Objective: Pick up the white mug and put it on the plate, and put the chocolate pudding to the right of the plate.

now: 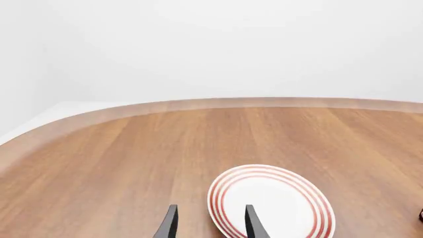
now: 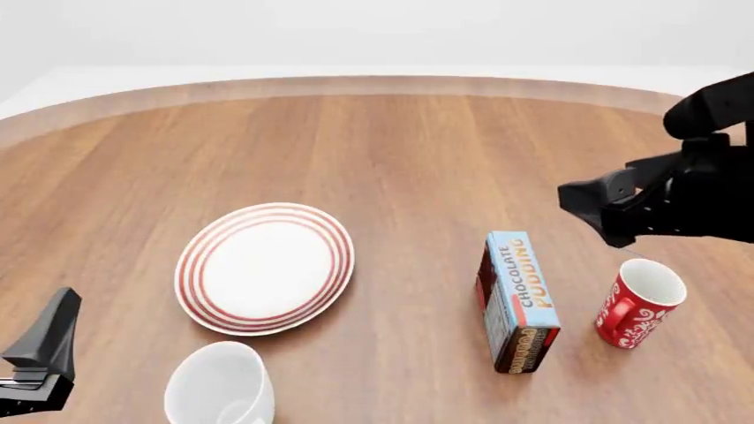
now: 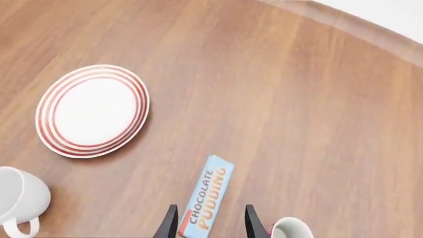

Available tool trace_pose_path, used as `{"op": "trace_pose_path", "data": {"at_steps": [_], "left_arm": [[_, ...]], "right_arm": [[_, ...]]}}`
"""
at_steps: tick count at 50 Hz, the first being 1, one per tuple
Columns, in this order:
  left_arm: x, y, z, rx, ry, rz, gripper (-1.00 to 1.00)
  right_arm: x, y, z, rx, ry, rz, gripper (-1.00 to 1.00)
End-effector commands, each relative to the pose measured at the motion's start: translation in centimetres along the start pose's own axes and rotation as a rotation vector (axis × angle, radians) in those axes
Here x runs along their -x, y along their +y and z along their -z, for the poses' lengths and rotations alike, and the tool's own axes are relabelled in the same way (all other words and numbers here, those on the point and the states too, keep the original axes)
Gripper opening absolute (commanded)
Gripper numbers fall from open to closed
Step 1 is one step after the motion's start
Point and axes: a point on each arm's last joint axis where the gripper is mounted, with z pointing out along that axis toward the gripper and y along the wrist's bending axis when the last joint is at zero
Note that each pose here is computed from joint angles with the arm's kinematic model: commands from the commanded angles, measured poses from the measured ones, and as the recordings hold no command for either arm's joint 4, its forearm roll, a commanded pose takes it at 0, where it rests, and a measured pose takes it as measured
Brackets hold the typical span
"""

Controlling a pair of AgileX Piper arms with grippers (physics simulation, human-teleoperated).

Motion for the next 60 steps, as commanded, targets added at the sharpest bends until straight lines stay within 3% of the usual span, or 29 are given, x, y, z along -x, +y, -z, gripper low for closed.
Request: {"op": "trace_pose_path", "data": {"at_steps": [1,20,29,30,39,43,60], "left_arm": [[0.0,0.0,0.0,0.000,0.000,0.000,1.00],[0.0,0.0,0.0,0.000,0.000,0.000,1.00],[0.0,0.0,0.0,0.000,0.000,0.000,1.00],[0.0,0.0,0.0,0.000,0.000,0.000,1.00],[0.0,0.0,0.0,0.000,0.000,0.000,1.00],[0.0,0.0,0.0,0.000,0.000,0.000,1.00],[0.0,0.0,0.0,0.000,0.000,0.000,1.00]], "right_arm": [[0.5,0.1,-1.8,0.008,0.046,0.005,1.00],[1.3,0.5,-4.6,0.027,0.092,0.011,1.00],[1.1,0.4,-5.6,0.020,0.120,-0.023,1.00],[1.2,0.5,-5.9,0.022,0.128,-0.054,1.00],[1.2,0.7,-6.8,0.028,0.156,-0.078,1.00],[1.1,1.0,-7.3,0.032,0.180,-0.121,1.00],[-0.1,-0.1,-8.6,-0.006,0.239,-0.134,1.00]]}}
